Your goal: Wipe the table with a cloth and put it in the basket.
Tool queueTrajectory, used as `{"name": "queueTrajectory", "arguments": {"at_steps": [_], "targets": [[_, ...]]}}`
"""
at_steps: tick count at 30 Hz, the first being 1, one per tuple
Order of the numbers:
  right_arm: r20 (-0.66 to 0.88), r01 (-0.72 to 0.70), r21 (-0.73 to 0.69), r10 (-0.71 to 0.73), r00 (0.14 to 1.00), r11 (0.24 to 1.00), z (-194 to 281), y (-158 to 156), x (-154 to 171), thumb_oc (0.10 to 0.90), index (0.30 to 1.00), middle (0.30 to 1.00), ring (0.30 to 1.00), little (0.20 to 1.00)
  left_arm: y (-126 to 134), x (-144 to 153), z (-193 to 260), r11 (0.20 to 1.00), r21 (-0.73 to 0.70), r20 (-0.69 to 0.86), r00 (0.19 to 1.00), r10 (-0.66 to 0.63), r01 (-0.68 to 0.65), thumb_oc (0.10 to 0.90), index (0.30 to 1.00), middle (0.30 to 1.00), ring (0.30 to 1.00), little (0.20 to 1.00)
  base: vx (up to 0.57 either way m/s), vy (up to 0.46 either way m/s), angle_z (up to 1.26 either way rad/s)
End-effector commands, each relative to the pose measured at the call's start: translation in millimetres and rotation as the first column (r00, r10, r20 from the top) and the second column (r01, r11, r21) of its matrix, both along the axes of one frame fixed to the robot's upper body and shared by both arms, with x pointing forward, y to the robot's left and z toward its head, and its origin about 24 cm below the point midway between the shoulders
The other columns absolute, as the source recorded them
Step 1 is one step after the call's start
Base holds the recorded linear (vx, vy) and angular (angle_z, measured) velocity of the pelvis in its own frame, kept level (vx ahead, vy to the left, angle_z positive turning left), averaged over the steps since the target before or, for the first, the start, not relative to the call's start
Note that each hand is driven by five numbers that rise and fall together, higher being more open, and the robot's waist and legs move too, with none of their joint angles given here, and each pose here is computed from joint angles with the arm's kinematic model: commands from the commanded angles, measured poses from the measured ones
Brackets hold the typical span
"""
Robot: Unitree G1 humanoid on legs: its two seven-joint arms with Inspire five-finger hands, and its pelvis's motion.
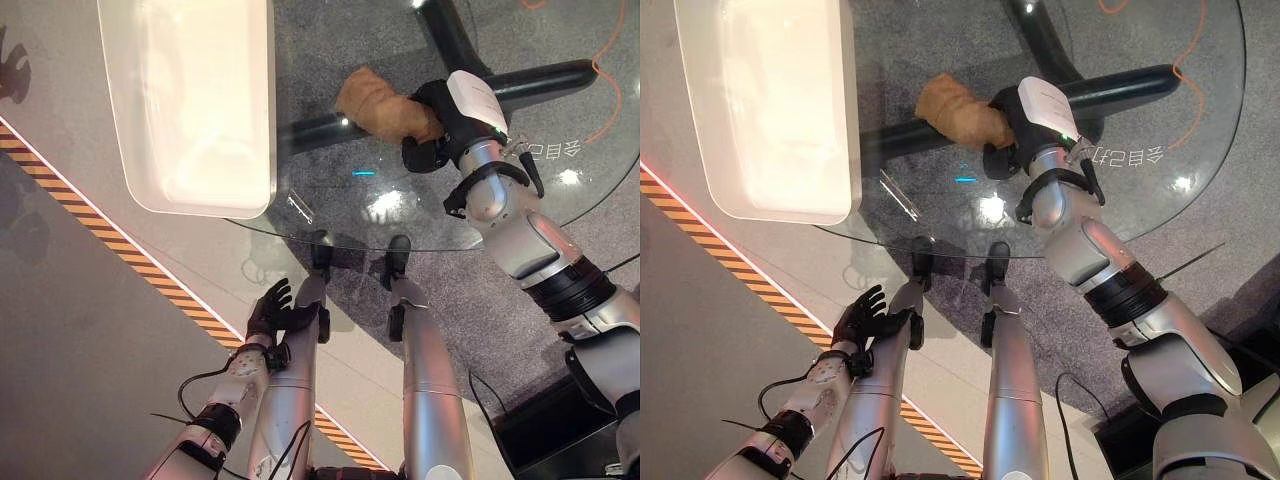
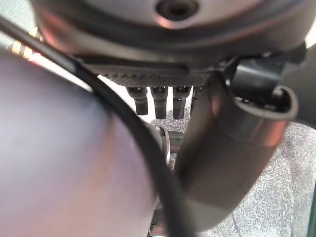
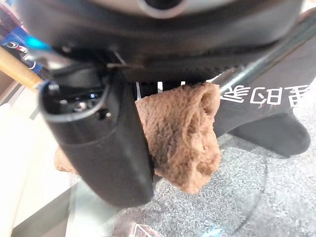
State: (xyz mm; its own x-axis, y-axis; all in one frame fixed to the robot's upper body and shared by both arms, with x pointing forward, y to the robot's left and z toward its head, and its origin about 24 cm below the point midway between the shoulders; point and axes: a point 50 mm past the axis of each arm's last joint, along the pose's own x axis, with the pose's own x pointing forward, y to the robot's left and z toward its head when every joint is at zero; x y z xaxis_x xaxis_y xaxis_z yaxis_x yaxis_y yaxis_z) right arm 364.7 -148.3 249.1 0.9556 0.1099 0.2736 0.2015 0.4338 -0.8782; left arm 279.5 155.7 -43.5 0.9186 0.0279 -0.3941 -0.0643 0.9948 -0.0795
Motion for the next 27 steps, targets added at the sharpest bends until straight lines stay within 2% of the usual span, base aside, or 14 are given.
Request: {"name": "queueTrajectory", "arguments": {"at_steps": [1,16,27], "targets": [[-0.316,-0.339,-0.064,0.303,0.899,0.939,-71.9,53.9,-25.3,0.100,0.300,0.300,0.300,0.200,12.9,-48.0,-33.0,0.999,0.052,-0.137,0.990,0.015,-0.007,0.800,0.900,0.900,0.900,0.900,0.00,0.000,0.00],[-0.437,-0.374,-0.127,0.287,0.853,0.919,-84.4,46.8,-31.3,0.100,0.300,0.300,0.300,0.200,17.4,-47.5,-28.6,0.998,0.058,-0.136,0.991,0.014,-0.006,0.800,0.900,0.900,0.900,0.900,0.00,0.000,0.00],[-0.423,-0.331,-0.152,0.241,0.873,0.931,-84.2,33.2,-28.7,0.100,0.300,0.300,0.300,0.200,19.9,-48.7,-28.3,0.998,0.061,-0.140,0.990,0.013,-0.005,0.800,0.900,0.900,0.900,0.900,0.00,-0.005,0.02]]}}
